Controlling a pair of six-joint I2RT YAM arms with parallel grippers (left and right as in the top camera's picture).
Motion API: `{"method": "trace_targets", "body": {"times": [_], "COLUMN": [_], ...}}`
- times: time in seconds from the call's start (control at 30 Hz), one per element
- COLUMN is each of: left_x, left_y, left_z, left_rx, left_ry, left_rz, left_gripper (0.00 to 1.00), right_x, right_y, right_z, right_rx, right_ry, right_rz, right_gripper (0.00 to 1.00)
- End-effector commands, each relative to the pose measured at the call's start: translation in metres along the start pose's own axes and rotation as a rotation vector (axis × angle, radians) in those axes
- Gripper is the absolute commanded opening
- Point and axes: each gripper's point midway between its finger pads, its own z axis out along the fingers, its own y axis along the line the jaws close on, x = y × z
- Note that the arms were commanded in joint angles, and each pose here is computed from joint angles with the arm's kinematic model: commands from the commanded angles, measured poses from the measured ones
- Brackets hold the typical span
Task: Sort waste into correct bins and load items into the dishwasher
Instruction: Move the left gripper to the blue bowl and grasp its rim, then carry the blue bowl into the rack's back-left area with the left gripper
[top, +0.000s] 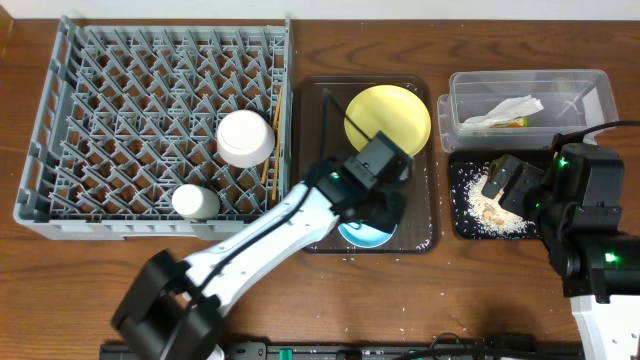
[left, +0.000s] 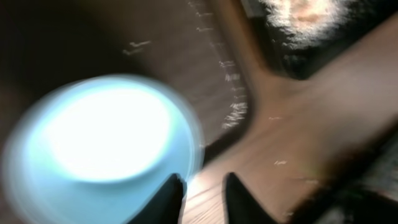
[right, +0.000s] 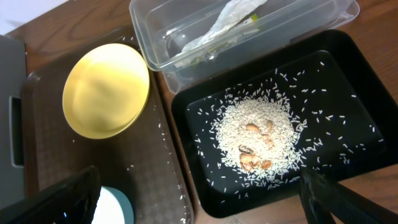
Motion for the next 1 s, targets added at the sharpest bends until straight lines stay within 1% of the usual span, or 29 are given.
{"method": "trace_targets", "body": {"times": [0.0,0.07,0.2,0.23,0.33,0.4,0.47,0.53,0.6,0.7,0.8,0.87,0.97], "left_x": [0.000,0.014,0.030,0.032,0.038,0.041,0.045,0.046,0.043,0.029,-0.014,-0.034,-0.052], "left_y": [0.075,0.098,0.126,0.126,0.107,0.098,0.097,0.099,0.096,0.090,0.081,0.090,0.122], "left_z": [-0.011,-0.001,0.023,0.028,0.054,0.065,0.074,0.075,0.072,0.053,-0.002,-0.036,-0.094], "left_rx": [-0.328,-0.377,-0.409,-0.397,-0.234,-0.177,-0.161,-0.164,-0.151,-0.135,-0.115,-0.152,-0.312], "left_ry": [-0.019,0.035,0.108,0.122,0.183,0.207,0.226,0.233,0.226,0.190,0.020,-0.094,-0.273], "left_rz": [-0.034,-0.068,-0.116,-0.125,-0.148,-0.139,-0.140,-0.145,-0.148,-0.149,-0.143,-0.149,-0.183], "left_gripper": [0.39,0.43,0.48,0.47,0.47,0.47,0.30,0.08,0.08,0.07,0.07,0.07,0.08], "right_x": [-0.002,-0.002,-0.002,-0.002,-0.002,-0.002,-0.002,-0.002,-0.002,-0.002,-0.002,-0.002,-0.002], "right_y": [-0.004,-0.004,-0.004,-0.004,-0.004,-0.004,-0.004,-0.004,-0.004,-0.004,-0.004,-0.004,-0.004], "right_z": [0.000,0.000,0.000,0.000,0.000,0.000,0.000,0.000,0.000,0.000,0.000,0.000,0.000], "right_rx": [0.016,0.016,0.016,0.016,0.016,0.016,0.016,0.016,0.016,0.016,0.016,0.016,0.016], "right_ry": [-0.006,-0.006,-0.006,-0.006,-0.006,-0.006,-0.006,-0.006,-0.006,-0.006,-0.006,-0.006,-0.006], "right_rz": [0.004,0.004,0.004,0.004,0.004,0.004,0.004,0.004,0.004,0.004,0.004,0.004,0.004], "right_gripper": [0.99,0.99,0.99,0.99,0.99,0.99,0.99,0.99,0.99,0.99,0.99,0.99,0.99]}}
